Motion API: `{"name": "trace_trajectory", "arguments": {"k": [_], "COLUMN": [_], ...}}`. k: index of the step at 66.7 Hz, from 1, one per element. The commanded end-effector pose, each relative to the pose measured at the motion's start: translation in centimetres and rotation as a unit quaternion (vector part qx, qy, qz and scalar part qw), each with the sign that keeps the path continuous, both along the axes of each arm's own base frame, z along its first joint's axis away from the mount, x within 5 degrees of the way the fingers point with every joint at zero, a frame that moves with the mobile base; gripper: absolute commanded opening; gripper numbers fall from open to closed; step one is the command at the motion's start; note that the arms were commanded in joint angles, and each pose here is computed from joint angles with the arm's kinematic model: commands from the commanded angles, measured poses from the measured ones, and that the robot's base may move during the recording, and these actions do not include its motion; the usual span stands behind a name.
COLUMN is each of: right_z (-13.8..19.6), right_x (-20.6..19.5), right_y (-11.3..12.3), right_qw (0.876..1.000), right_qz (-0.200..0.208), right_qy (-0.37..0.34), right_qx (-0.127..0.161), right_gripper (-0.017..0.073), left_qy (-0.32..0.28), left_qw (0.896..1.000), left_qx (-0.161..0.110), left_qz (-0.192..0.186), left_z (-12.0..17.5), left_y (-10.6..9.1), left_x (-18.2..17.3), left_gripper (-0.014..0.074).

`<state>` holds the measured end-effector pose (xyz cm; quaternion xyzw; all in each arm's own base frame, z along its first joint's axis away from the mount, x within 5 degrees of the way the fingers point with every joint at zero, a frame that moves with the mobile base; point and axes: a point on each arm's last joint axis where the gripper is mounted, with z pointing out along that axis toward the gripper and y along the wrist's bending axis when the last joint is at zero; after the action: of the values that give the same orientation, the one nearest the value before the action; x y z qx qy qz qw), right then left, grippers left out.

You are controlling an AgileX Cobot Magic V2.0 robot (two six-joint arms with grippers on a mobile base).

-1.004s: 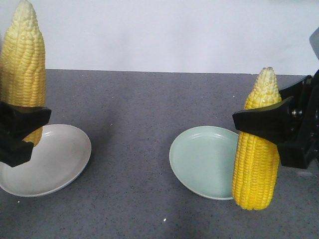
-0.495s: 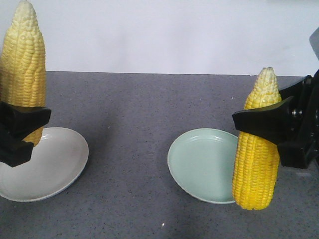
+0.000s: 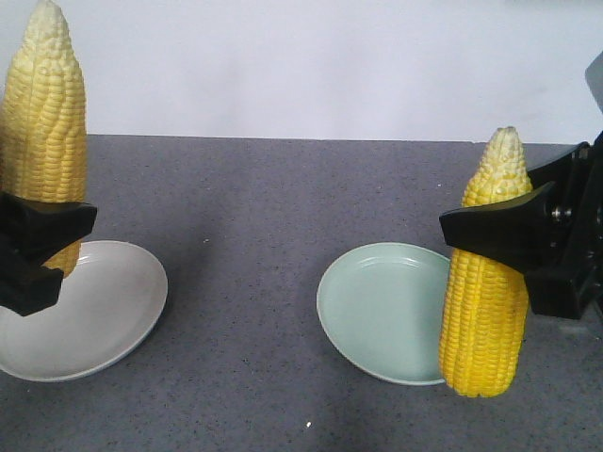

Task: Distribute corn equally
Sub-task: 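Tilt the right gripper's cob down over the green plate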

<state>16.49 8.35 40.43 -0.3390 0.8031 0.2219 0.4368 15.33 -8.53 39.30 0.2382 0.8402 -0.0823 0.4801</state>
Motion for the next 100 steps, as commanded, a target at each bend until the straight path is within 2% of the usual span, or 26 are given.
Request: {"name": "trace_trajectory", "arguments": {"k": [1,45,50,52,56,66,77,84,100], "right_z": [1.4,1.4,1.5,1.5,1.7,1.9,1.5,0.6,-2.1], "right_x": [-0.2,-0.1,-0.1,0.0,0.5,2.9,6.5,9.0,14.3], "right_y": [0.0,0.0,0.1,0.1,0.1,0.2,0.4,0.8,2.0], "right_qw": [0.999,0.999,0.999,0.998,0.996,0.991,0.981,0.973,0.96], "right_qz": [-0.009,-0.014,-0.018,-0.029,-0.047,-0.088,-0.12,-0.127,-0.123], "right_qy": [-0.033,-0.03,-0.019,-0.005,0.021,0.083,0.15,0.192,0.251], "right_qx": [0.028,0.033,0.045,0.06,0.073,0.06,0.025,0.001,-0.019], "right_gripper": [0.0158,0.0158,0.0158,0.0158,0.016,0.0165,0.0169,0.017,0.0171], "left_qy": [-0.042,-0.042,-0.042,-0.042,-0.042,-0.042,-0.042,-0.042,-0.042], "left_qw": [0.999,0.999,0.999,0.999,0.999,0.999,0.999,0.999,0.999], "left_qx": [-0.025,-0.025,-0.025,-0.025,-0.025,-0.025,-0.025,-0.025,-0.025], "left_qz": [-0.003,-0.003,-0.003,-0.003,-0.003,-0.003,-0.003,-0.003,-0.003], "left_z": [1.4,1.4,1.4,1.4,1.4,1.4,1.4,1.4,1.4], "left_y": [0.0,0.0,0.0,0.0,0.0,0.0,0.0,0.0,0.0], "left_x": [-0.1,-0.1,-0.1,-0.1,-0.1,-0.1,-0.1,-0.1,-0.1], "left_gripper": [0.0317,0.0317,0.0317,0.0317,0.0317,0.0317,0.0317,0.0317,0.0317]}}
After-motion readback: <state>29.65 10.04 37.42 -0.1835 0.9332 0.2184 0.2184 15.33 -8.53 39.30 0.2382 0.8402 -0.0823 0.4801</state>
